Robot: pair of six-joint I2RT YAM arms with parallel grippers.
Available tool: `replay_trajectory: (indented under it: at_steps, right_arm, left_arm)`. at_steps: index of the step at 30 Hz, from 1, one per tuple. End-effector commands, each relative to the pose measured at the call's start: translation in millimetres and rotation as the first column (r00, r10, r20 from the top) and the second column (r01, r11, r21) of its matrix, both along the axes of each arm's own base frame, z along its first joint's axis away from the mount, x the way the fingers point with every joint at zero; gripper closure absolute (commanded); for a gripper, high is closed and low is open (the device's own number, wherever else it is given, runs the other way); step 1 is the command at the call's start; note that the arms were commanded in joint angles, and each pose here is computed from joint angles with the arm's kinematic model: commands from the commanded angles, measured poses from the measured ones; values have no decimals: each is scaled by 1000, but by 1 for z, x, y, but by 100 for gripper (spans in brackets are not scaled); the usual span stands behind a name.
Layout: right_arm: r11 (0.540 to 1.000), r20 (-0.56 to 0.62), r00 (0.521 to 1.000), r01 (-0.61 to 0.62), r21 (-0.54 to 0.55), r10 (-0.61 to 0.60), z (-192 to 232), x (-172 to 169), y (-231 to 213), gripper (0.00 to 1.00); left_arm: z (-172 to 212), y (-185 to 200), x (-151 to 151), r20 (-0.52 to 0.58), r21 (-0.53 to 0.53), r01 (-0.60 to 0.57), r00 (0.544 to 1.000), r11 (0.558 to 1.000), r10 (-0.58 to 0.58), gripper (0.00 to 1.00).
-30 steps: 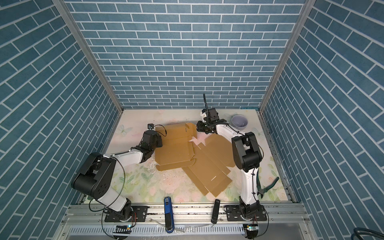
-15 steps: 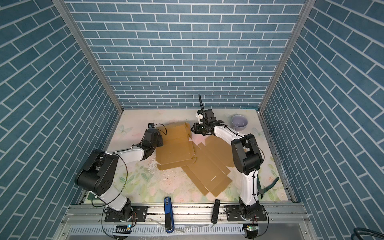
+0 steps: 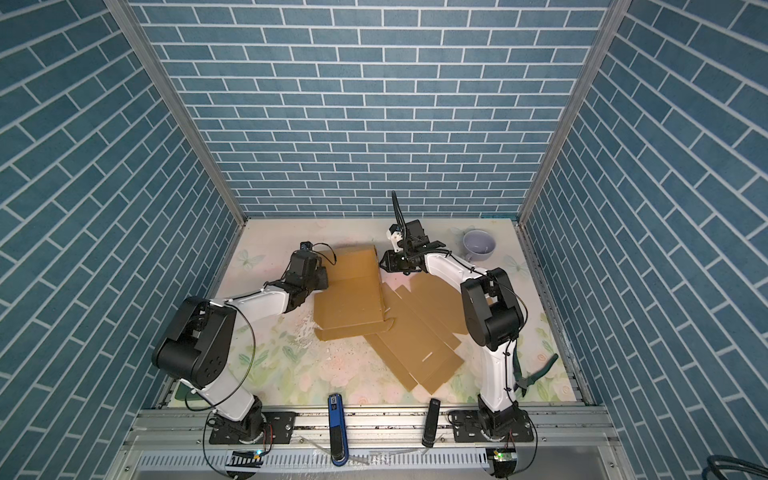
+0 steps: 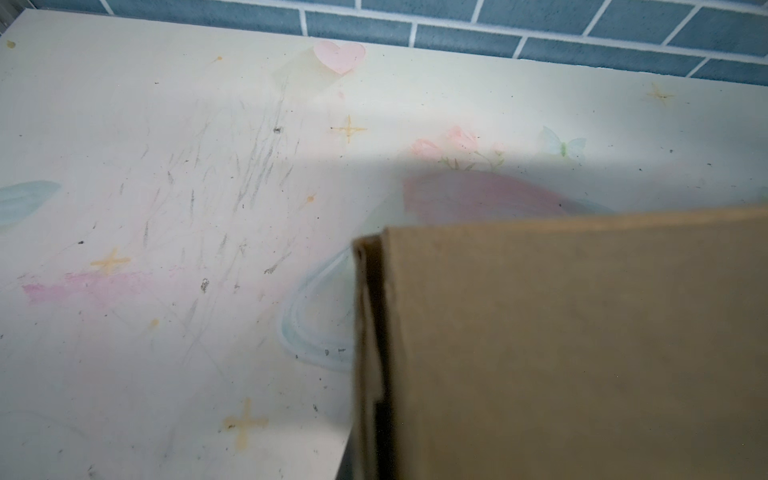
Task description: Fold the paper box
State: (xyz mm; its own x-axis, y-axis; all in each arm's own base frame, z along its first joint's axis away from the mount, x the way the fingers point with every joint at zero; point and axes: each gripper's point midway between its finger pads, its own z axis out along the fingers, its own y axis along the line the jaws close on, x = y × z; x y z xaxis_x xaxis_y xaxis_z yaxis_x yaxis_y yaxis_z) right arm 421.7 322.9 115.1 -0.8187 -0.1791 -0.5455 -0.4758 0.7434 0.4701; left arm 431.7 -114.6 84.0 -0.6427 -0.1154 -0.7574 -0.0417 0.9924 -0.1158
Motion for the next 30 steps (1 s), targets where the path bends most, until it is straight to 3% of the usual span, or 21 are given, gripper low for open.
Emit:
replay_trajectory:
  at_steps: [1,20,30]
  right_arm:
    - [1000,41,999,-22,14,22,19,-8,3,64]
    - [999,6,999,-33,1,33,7,-27,7,61]
    - [999,-17,999,-39,-10,39,-4,-32,6,58]
  left_arm:
    - [-4,4,-6,-44,-24,-6,999,1000,4,98]
    - [-5,6,-11,-164,-138,5,986,990,-28,98]
    - [3,1,-7,-159,-167,33,985,985,-60,98]
